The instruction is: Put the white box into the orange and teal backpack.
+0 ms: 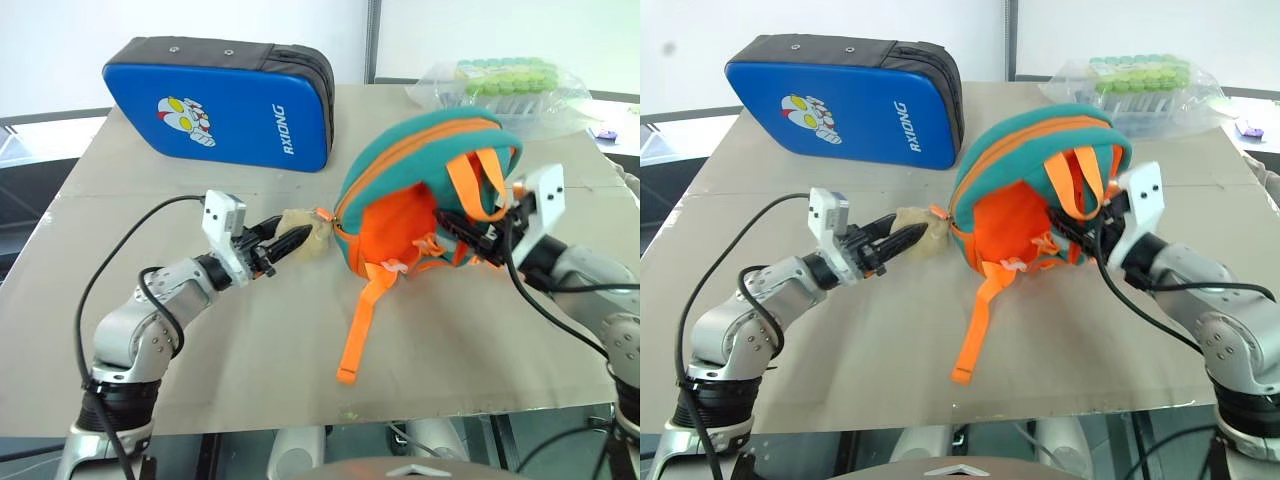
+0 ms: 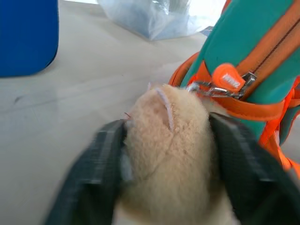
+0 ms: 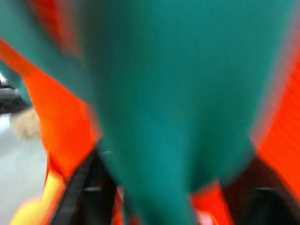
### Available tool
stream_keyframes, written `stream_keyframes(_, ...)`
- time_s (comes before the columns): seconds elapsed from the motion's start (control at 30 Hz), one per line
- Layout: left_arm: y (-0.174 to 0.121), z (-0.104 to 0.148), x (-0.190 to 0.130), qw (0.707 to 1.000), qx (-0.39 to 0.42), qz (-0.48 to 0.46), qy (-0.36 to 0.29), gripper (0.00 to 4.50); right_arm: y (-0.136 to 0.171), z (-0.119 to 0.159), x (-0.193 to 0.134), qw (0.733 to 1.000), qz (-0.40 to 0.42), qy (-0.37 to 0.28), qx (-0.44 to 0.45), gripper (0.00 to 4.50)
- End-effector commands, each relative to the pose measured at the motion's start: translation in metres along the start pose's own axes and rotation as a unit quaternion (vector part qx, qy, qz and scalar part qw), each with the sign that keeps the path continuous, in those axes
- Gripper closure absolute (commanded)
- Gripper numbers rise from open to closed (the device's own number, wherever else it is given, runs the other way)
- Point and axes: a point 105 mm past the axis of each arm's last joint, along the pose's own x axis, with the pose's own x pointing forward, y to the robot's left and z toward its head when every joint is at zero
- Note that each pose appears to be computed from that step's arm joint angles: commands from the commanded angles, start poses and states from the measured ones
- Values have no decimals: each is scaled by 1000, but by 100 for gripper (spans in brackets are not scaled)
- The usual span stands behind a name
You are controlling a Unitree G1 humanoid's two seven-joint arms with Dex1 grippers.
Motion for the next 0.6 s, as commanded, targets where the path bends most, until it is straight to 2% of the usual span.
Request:
stream_keyframes(0.03, -24, 2, -24, 998, 34, -50, 16, 7, 18, 13, -38, 997, 81, 3, -18, 16)
stream_keyframes(0.17, -25, -15, -47, 997, 49, -34, 54, 7, 6, 2, -70, 997, 62, 23, -28, 16)
stream_keyframes(0.23, -24, -22, -59, 996, 51, -22, 70, 7, -8, -17, -92, 996, 27, 63, -55, 16)
stream_keyframes(0.37, -23, -26, -76, 996, 45, -3, 82, 7, -17, -44, -125, 991, -13, 117, -70, 16)
stream_keyframes(0.6, -12, -45, -101, 993, 16, 30, 115, 7, -28, -68, -139, 986, -47, 140, -78, 16)
